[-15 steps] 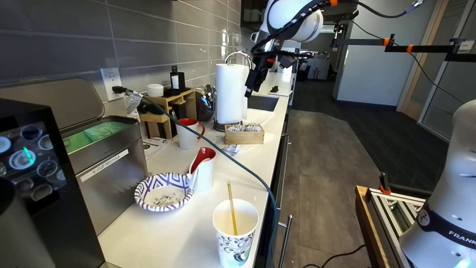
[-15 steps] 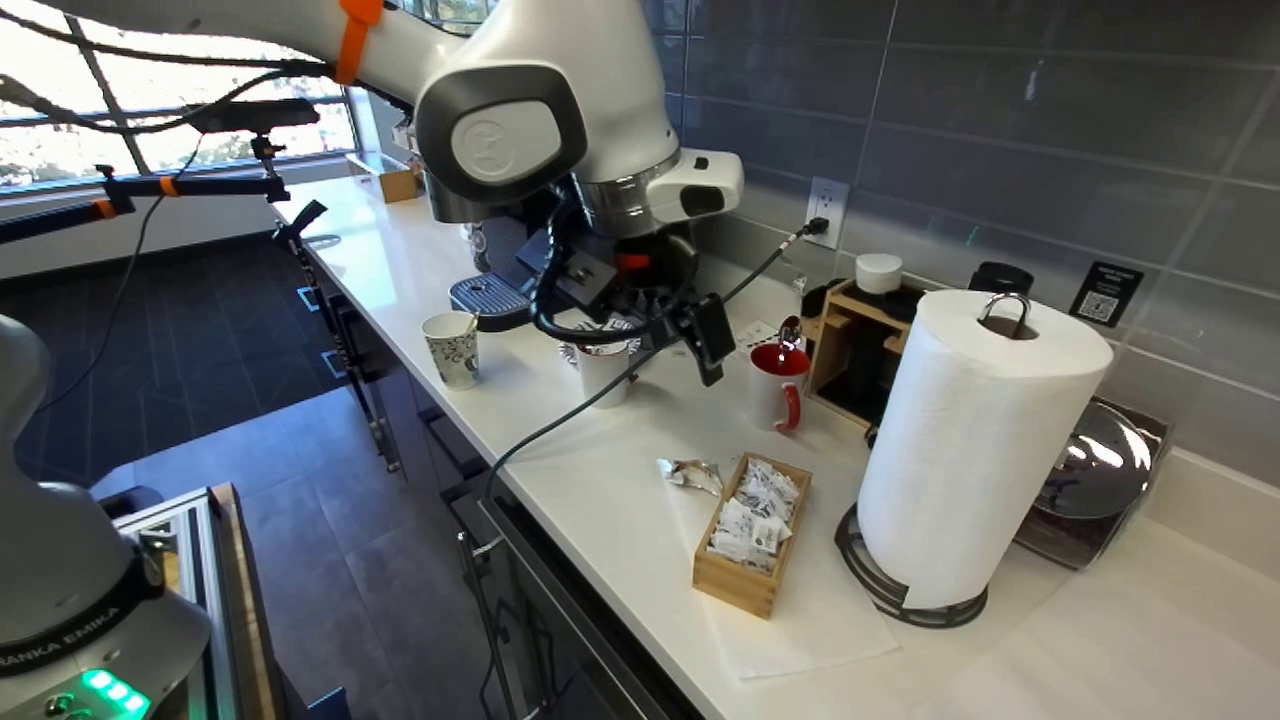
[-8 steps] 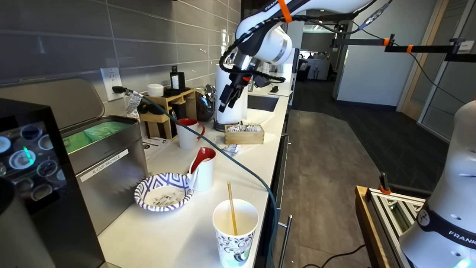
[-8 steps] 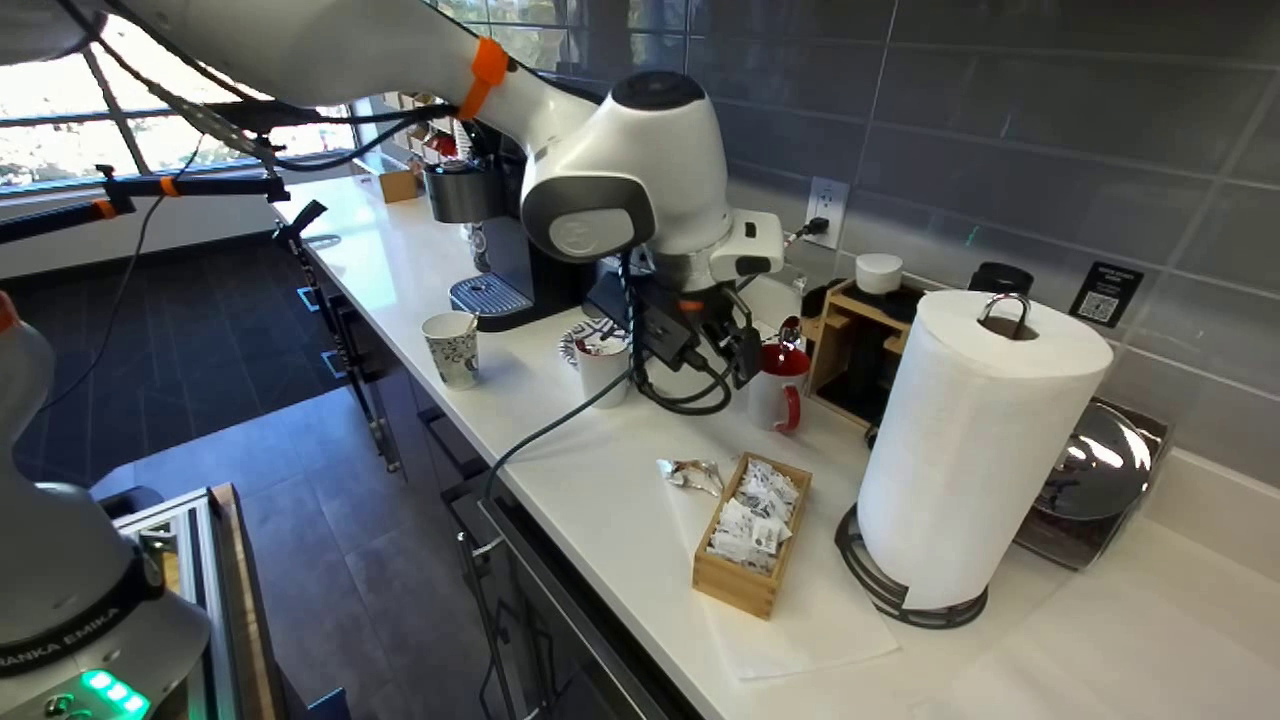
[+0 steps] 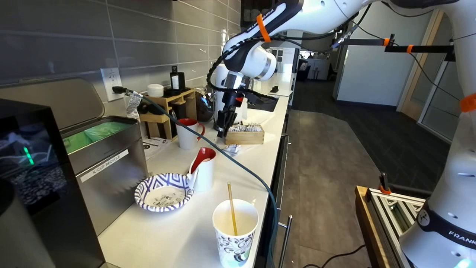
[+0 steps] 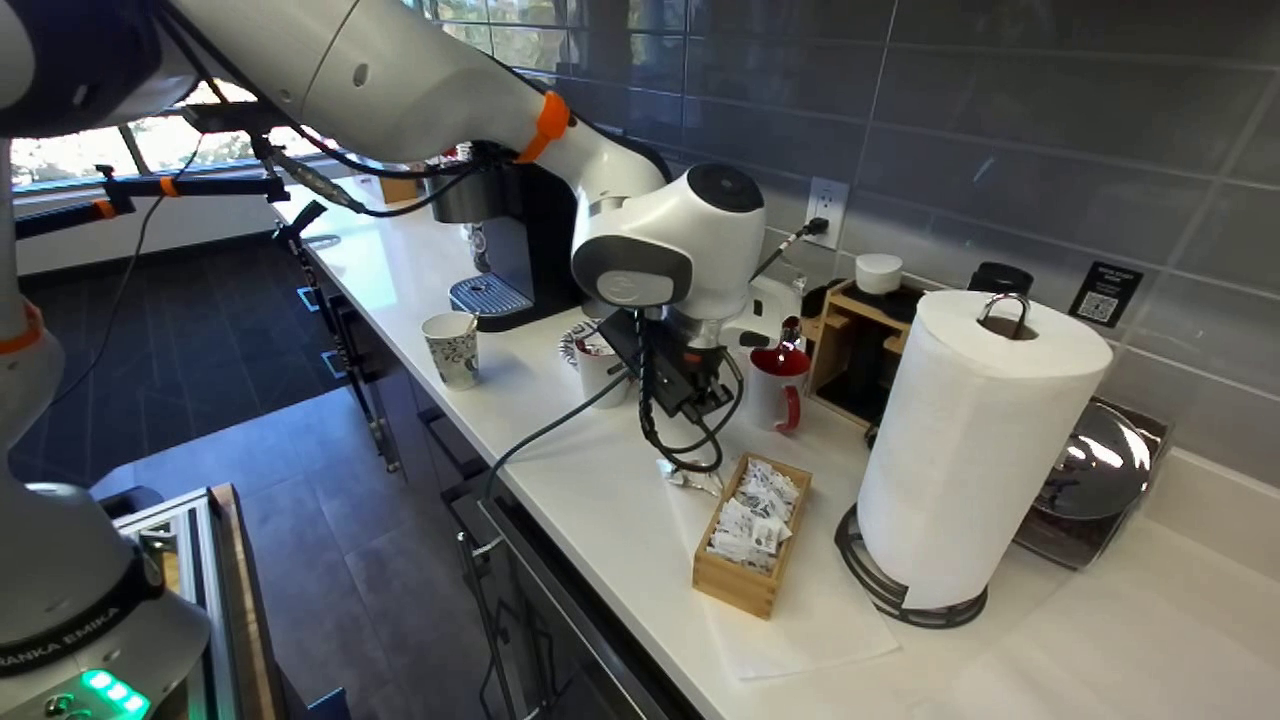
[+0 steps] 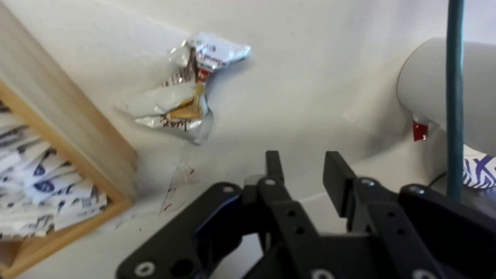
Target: Put the sauce packet on the blue and white plate
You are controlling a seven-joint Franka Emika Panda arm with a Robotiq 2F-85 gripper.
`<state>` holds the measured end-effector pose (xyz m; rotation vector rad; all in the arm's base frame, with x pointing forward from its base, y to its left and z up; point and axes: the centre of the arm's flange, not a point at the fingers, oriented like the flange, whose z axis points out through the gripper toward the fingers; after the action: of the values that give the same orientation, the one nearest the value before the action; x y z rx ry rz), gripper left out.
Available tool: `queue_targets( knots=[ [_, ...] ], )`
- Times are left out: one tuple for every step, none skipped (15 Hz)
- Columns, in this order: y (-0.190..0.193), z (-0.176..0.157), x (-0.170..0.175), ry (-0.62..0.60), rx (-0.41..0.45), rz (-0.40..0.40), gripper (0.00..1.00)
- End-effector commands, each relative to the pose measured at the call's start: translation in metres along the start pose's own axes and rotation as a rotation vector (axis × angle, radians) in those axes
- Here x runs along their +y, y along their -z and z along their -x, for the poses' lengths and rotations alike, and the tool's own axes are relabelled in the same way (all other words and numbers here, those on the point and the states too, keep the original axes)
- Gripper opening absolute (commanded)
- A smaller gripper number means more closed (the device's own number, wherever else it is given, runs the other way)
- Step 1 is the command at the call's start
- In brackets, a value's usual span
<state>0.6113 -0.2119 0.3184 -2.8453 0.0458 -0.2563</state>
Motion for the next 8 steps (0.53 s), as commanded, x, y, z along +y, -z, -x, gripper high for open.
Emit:
queue_targets(
  knots=[
    [-0.016, 0.001, 0.008, -0.134, -0.113, -0.06, 0.04],
    [-0.02, 0.004, 0.011, -0.182, -0.142, -0.061, 0.01],
    [-0.022, 0.008, 0.013, -0.232, -0.163, -0.058, 0.0],
    [-0.023, 0.011, 0.014, -0.284, -0.183, -0.048, 0.0],
    [-0.023, 0.014, 0.015, -0.335, -0.194, -0.033, 0.0],
    [-0.02, 0.016, 0.017, -0.386, -0.199, -0.007, 0.0],
    [-0.018, 0.016, 0.019, -0.431, -0.204, 0.017, 0.0],
    [-0.015, 0.017, 0.02, -0.477, -0.216, 0.048, 0.0]
  ],
)
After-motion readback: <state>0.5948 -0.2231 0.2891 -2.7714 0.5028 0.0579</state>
